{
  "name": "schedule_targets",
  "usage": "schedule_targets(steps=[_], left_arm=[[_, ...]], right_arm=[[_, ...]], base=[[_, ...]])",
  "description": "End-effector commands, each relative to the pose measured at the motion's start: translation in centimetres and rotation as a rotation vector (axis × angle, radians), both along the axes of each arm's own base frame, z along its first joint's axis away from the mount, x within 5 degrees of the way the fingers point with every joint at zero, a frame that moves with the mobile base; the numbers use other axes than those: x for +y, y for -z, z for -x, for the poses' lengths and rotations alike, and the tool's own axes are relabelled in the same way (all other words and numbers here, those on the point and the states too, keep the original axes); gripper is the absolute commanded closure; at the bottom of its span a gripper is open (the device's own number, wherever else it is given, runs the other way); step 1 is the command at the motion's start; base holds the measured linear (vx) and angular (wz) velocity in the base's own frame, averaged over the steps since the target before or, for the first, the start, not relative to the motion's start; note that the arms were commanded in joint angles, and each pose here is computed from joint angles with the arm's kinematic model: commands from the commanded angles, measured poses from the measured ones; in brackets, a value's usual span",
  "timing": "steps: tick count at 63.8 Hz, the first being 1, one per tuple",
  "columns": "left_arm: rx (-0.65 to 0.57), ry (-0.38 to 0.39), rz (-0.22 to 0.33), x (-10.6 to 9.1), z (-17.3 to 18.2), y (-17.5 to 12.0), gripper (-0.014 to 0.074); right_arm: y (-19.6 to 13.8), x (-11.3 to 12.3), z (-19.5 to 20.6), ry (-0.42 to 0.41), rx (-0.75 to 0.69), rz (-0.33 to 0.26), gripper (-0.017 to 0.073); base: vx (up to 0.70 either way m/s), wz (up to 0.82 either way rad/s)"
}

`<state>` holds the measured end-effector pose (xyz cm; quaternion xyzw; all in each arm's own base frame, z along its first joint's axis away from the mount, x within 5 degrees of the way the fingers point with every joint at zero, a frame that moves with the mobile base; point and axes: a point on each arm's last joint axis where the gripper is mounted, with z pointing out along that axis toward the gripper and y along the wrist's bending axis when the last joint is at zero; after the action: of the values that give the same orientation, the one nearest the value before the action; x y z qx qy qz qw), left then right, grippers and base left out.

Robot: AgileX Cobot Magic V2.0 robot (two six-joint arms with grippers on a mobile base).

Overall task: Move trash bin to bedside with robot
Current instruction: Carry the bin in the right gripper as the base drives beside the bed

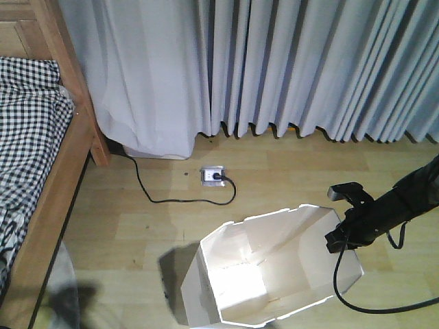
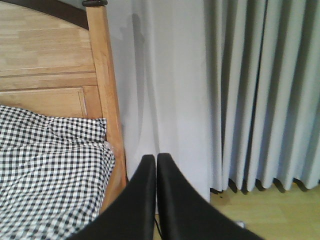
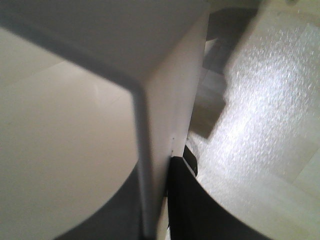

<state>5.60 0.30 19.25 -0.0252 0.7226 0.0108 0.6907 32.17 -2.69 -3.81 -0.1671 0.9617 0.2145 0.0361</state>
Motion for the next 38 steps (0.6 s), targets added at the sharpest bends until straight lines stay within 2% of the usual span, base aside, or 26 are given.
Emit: schedule_targets(steps=[1, 38], left_arm=[[-0.102, 0.002, 0.001, -0.03, 0.15, -1.51, 0.0600], [-0.102, 0.002, 0.001, -0.03, 0.15, -1.51, 0.0600]], right_arm=[[-3.24, 1.01, -0.73, 0.002, -0.008, -0.162, 0.0564], [-3.25, 1.01, -0.73, 0.002, -0.008, -0.163, 0.0564]], base=[[0.24, 0.07], [0.23, 0.02]])
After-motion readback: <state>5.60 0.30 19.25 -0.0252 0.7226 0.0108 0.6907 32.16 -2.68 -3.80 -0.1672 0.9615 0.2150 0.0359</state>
